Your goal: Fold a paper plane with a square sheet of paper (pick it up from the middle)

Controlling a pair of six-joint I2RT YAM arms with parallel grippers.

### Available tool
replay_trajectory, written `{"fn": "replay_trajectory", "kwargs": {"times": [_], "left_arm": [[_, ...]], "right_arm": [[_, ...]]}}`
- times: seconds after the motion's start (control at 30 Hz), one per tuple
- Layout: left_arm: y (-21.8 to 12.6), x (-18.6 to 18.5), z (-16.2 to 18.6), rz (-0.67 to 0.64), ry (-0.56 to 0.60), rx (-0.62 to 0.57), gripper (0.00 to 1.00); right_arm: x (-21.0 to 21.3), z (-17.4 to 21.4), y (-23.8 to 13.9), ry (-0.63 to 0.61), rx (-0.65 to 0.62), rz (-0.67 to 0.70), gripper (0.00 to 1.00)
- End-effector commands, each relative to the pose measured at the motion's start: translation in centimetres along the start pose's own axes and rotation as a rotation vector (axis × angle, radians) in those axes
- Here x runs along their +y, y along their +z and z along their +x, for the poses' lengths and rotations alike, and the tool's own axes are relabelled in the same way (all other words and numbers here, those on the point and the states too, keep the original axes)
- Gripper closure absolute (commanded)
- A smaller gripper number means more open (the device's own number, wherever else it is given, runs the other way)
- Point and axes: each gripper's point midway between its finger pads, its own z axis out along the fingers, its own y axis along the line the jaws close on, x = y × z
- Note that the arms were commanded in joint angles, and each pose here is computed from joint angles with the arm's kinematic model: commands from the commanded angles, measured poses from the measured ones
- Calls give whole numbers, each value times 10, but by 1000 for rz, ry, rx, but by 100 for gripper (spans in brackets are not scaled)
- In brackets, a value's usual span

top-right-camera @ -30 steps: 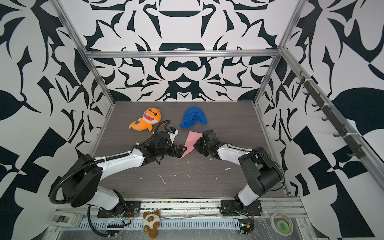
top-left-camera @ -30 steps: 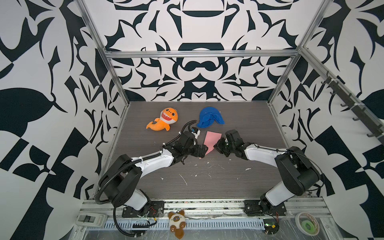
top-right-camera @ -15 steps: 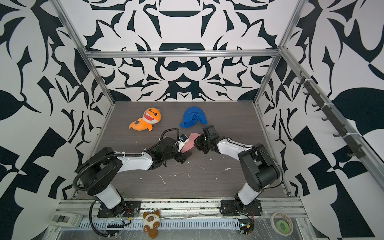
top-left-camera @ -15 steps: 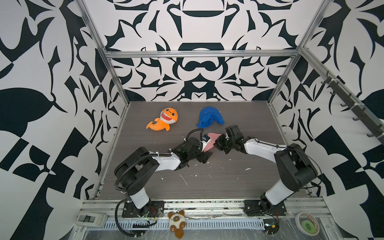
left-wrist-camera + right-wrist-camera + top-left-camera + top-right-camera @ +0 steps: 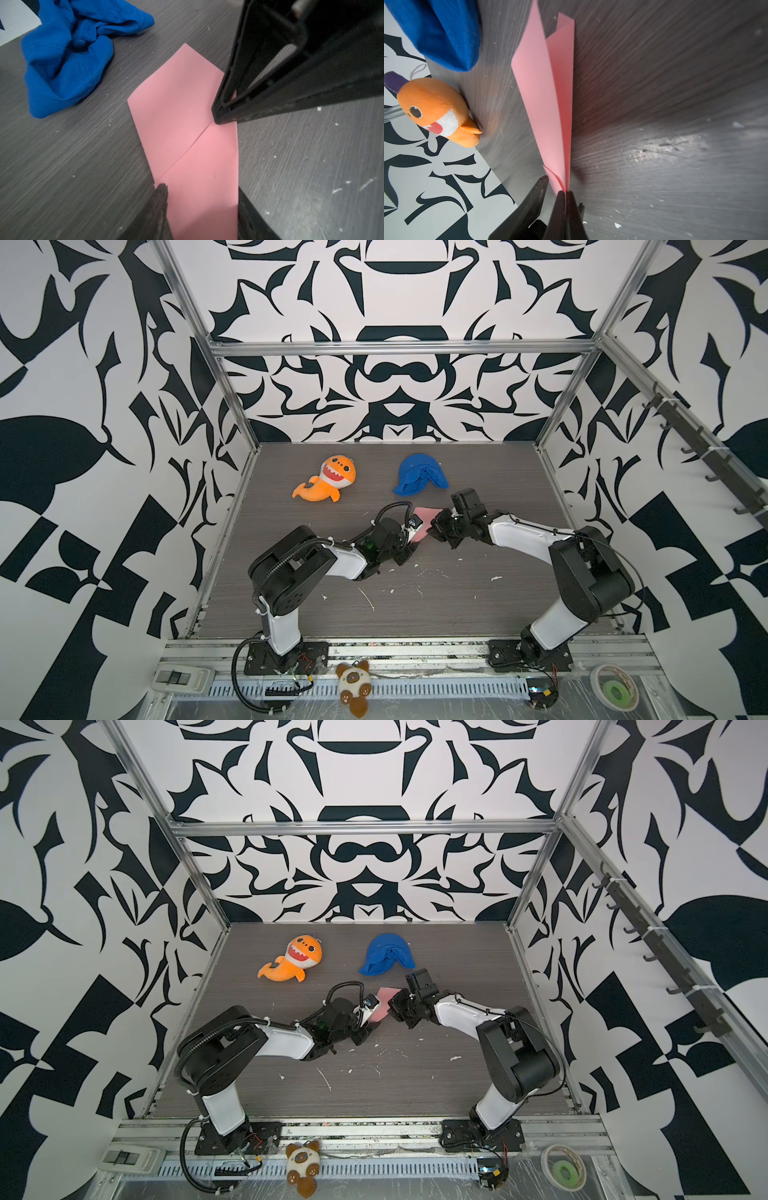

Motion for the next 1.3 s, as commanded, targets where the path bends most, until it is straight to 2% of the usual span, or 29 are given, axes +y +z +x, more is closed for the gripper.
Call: {"fn": "replay_trajectory", "kwargs": {"times": [0.0,0.17,0.4,0.53,0.77,1.0,1.27], "left_arm": [[2,1,-3,-7,-5,-20,48],[-2,-1,-7,-4,-14,-31,48],[0,-2,-2,3,-17,-14,59],[4,-1,2,-4,-21,0,61],[5,-1,7,-7,-30,14,70],[7,-3,13,5,-40,35,75],[8,-4,18,10,-51,50,77]], "right_arm": [[11,-1,-2,8,10,-9,100],[9,-1,2,20,19,8,100],[7,-1,6,33,32,18,100],[9,0,4,33,34,13,100],[11,2,4,20,45,8,100],[15,2,4,-8,53,4,81],[14,2,8,-14,60,10,80]]}}
